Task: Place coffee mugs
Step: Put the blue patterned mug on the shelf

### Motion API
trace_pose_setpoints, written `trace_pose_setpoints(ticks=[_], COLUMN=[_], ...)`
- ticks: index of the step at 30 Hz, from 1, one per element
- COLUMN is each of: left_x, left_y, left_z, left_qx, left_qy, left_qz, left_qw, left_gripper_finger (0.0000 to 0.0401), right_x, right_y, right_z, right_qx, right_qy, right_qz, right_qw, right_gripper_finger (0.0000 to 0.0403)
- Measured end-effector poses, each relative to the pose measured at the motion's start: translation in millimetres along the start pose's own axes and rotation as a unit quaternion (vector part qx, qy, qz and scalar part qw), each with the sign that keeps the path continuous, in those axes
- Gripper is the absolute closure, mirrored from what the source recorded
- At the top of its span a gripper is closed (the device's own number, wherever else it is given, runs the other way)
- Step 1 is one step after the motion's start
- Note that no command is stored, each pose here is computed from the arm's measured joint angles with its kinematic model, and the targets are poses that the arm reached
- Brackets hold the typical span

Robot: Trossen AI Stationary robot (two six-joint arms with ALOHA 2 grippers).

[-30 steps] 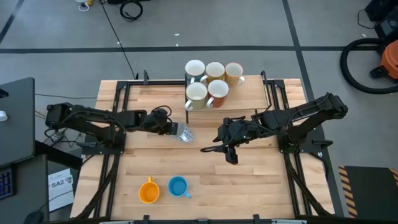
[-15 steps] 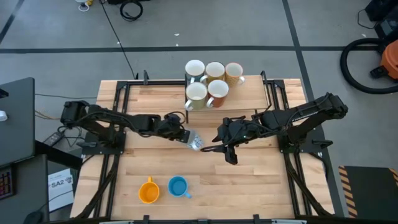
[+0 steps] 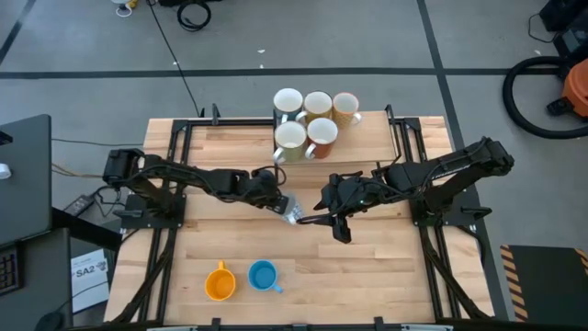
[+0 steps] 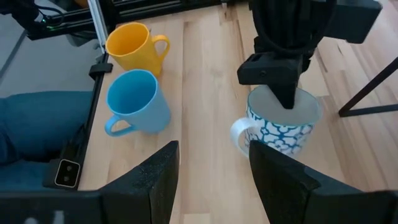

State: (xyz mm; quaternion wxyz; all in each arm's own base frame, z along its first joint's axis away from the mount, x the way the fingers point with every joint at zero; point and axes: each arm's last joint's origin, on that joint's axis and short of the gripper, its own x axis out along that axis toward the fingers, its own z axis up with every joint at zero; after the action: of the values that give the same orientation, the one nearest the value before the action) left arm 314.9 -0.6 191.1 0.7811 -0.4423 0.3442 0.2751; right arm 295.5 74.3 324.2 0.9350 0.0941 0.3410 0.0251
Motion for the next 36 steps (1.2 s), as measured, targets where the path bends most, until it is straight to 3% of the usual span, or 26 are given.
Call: trace_pose_setpoints(ticks=[6, 36], left_x=[-0.4, -0.8], left_y=[6.7, 7.2], left_z=[-2.8, -3.0], left_qx=[-0.005, -0.002], left_qy=[0.016, 0.018], left_qz=[0.033, 0.036], left_qw=[0.999, 0.999], left_gripper_finger=[0.0361, 0.036], right_x=[0.0, 0.0], right_y=[0.0, 0.0], right_z=[-0.1, -0.1], right_qx=[0.0, -0.001], right_qy=[0.001, 0.001], right_qz=[0.0, 0.0], right_qw=[1.0, 1.0], right_gripper_finger=[0.0202, 0.0202])
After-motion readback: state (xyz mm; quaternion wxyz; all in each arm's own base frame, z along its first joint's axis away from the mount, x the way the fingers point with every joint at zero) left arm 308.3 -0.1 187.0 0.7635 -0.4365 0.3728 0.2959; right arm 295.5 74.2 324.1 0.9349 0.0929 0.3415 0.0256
